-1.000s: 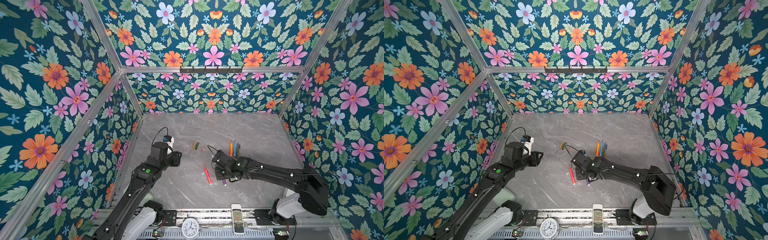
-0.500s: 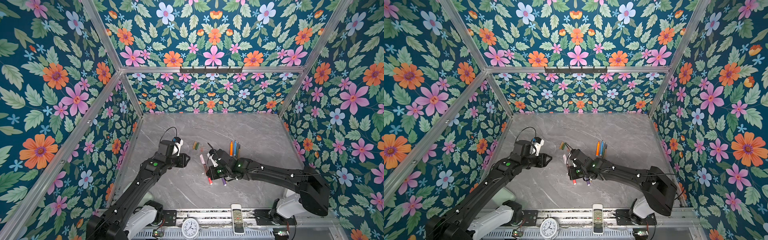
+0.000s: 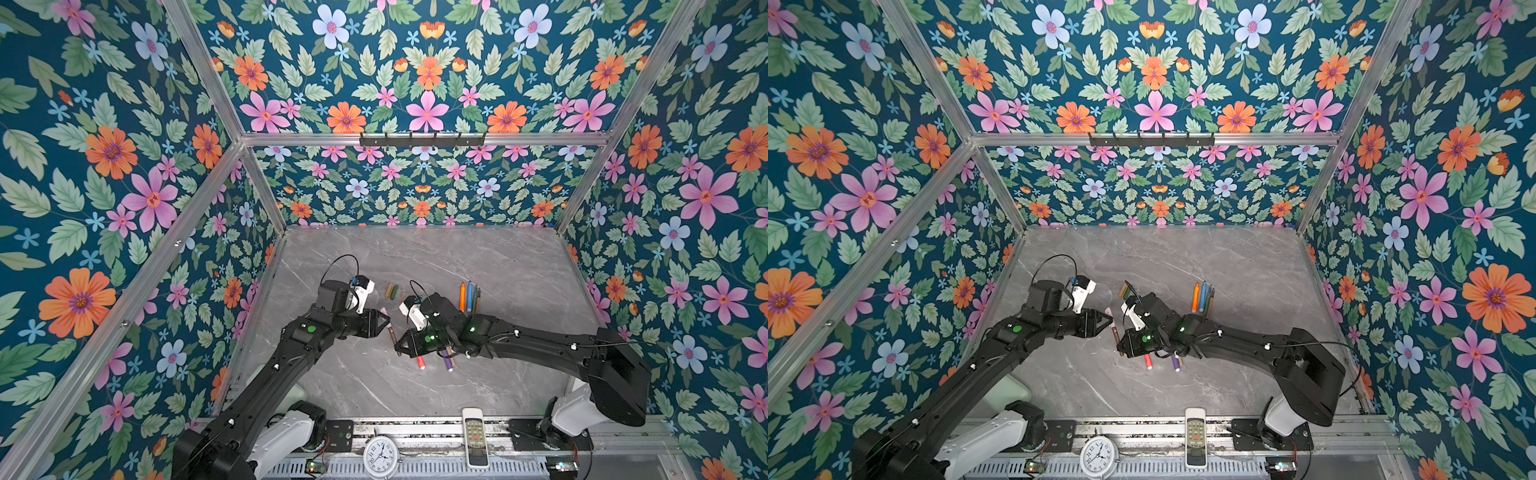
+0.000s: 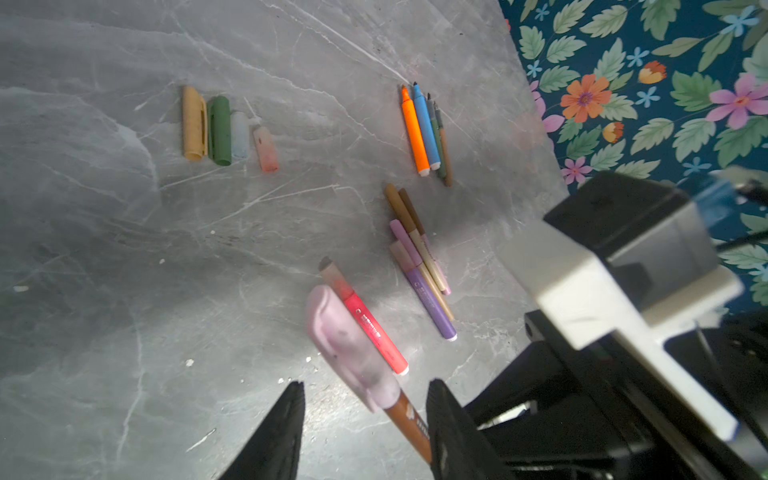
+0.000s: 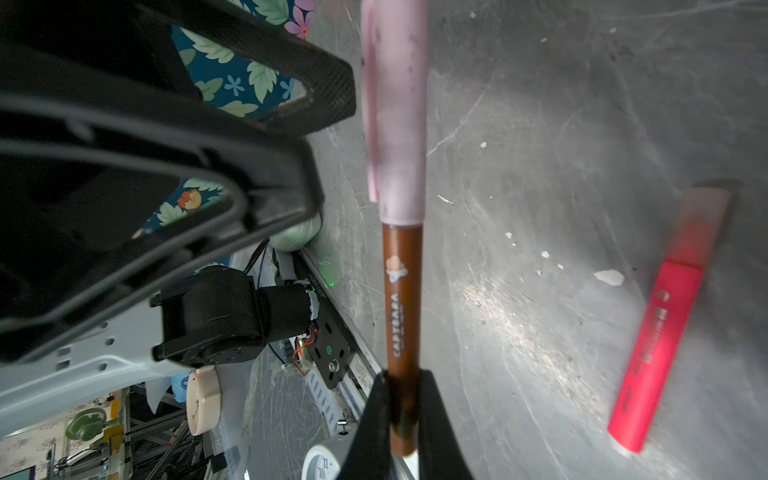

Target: Open the pen caps

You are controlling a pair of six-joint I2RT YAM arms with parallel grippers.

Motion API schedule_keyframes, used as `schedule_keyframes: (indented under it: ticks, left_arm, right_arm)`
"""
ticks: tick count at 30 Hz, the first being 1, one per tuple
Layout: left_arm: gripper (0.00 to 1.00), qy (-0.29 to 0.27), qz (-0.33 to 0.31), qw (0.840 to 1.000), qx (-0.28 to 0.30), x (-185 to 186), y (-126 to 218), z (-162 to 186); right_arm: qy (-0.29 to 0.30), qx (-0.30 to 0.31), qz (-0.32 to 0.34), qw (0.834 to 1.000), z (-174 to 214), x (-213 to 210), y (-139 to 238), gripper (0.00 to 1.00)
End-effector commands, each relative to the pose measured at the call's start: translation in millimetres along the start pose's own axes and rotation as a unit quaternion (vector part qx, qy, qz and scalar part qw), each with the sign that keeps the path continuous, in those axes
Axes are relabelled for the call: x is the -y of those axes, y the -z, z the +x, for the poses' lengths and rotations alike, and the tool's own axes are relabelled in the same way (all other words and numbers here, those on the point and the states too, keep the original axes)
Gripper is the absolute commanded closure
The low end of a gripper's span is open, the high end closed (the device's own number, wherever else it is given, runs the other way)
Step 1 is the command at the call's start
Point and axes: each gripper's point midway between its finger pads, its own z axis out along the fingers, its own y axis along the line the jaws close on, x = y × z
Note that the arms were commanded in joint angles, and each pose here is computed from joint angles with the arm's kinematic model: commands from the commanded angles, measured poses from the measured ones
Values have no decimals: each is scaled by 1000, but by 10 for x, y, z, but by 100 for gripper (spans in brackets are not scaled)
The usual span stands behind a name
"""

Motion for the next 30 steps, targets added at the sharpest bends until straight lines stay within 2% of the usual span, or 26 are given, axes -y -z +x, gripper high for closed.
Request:
schedule_keyframes:
  ticks: [1,5,10,14,20,25,28,30]
  left_arm:
    - [50,3,32,999,10,131,22,-82]
    - [53,60,68,996,19,219,-35,-142]
    - [57,95,101,989,44,295,-66,-268]
    - [65,103,137,984,52,414,-57,-368]
    - [65,108,166,978,71,525,-2,-499]
    - [76,112,179,975,66,558,-20,-497]
    - [74,115,181,975,65,554,-29,-483]
    - [68,118,186,973,61,558,-45,-467]
  right_arm:
    - [6,8,-21,1000,-61,-123,34,100]
    - [10,21,-14,1000,-84,-132,131,100]
    - [18,37,0,999,-100,-125,270,100]
    - [21,43,11,999,-86,-106,362,100]
    - [21,44,18,999,-55,-82,420,100]
    - [19,47,18,999,-31,-63,443,100]
    - [22,49,16,998,-40,-89,477,100]
    - [25,51,13,998,-46,-112,499,100]
